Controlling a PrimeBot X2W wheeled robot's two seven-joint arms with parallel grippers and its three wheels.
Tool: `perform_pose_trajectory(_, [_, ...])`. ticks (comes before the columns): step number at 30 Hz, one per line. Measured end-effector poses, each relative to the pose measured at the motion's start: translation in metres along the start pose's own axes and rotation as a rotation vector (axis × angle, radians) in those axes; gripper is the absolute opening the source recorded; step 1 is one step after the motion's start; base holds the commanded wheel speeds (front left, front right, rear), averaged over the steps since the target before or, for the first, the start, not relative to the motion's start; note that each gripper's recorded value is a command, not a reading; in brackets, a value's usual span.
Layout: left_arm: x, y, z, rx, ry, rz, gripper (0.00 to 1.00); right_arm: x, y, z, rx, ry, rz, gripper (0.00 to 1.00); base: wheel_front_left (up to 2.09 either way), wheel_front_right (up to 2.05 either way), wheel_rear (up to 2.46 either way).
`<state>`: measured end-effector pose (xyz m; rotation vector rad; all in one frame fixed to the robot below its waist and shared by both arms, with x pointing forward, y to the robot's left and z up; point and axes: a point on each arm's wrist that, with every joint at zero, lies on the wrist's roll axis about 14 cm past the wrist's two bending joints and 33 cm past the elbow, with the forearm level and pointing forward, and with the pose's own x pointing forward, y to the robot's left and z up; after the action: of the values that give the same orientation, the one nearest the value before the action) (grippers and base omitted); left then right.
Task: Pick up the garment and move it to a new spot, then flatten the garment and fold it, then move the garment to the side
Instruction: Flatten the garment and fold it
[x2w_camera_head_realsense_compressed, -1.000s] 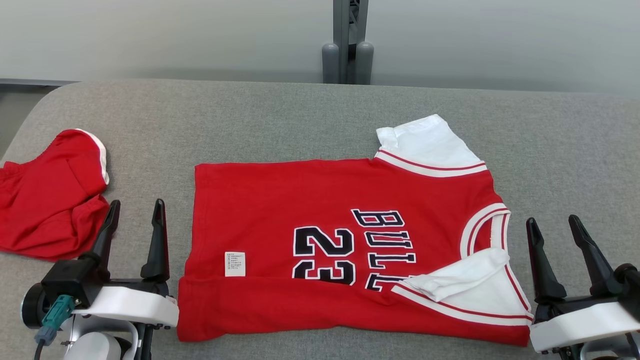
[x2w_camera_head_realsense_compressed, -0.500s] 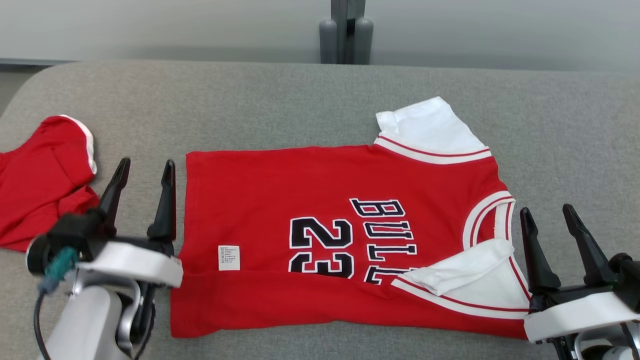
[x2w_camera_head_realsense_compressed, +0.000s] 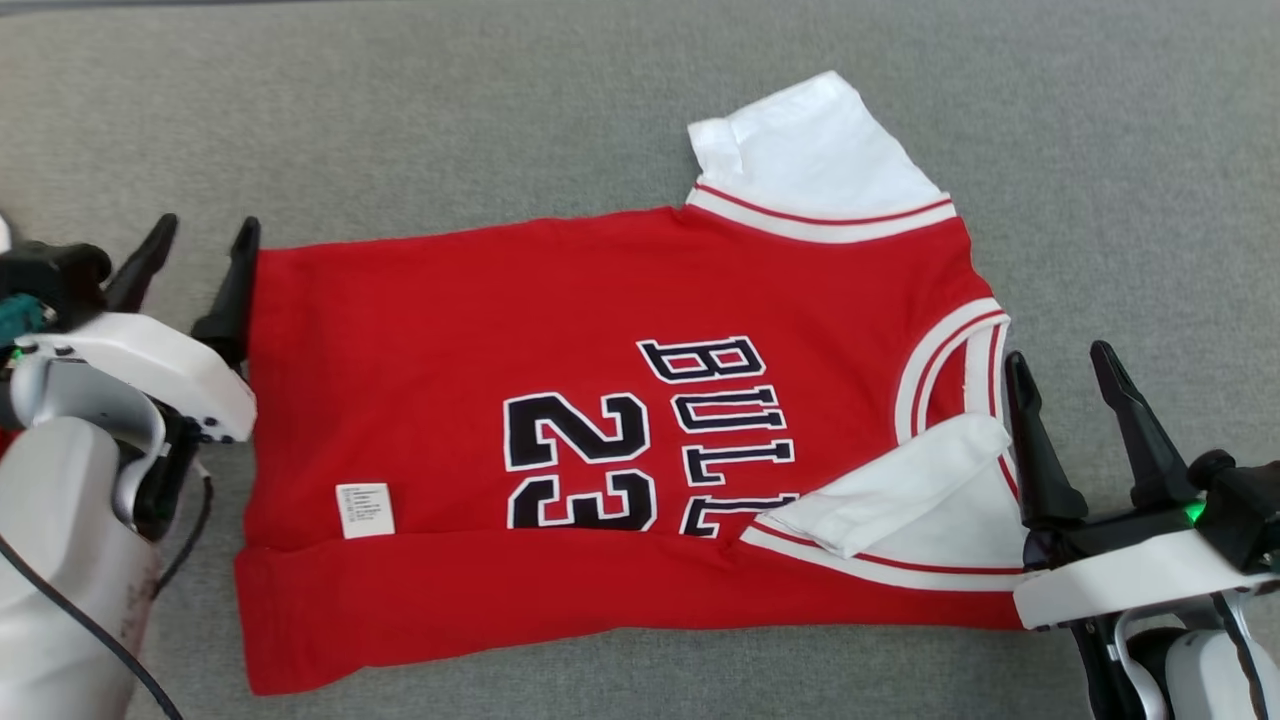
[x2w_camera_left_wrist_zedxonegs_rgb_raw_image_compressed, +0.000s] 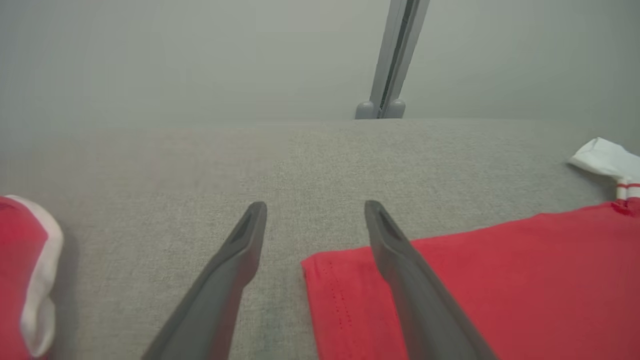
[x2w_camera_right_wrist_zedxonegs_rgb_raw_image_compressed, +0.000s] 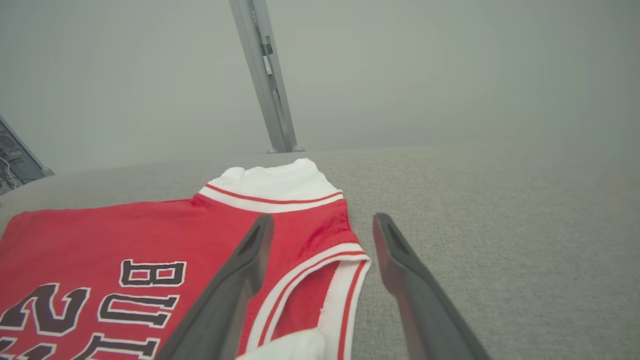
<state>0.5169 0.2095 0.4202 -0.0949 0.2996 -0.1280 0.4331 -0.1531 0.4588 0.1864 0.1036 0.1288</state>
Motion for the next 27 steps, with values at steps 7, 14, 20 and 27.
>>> perform_pose_trajectory(7, [0.025,0.001,-0.059,-0.037,0.239,-0.027,1.0,0.009,-0.012,-0.026,0.032,0.037,-0.032,1.0,0.0,0.0,0.0])
perform_pose_trajectory(14, [0.03,0.006,-0.073,-0.082,0.323,-0.039,1.0,0.014,-0.017,-0.034,0.045,0.042,-0.042,1.0,0.0,0.0,0.0])
perform_pose_trajectory(20, [0.027,0.001,-0.074,-0.083,0.361,-0.077,0.0,0.022,-0.022,-0.026,0.036,0.008,-0.053,1.0,0.0,0.0,0.0])
perform_pose_trajectory(27, [0.026,0.002,-0.064,-0.063,0.311,-0.084,0.0,0.06,-0.034,0.016,-0.003,-0.09,-0.05,1.0,0.0,0.0,0.0])
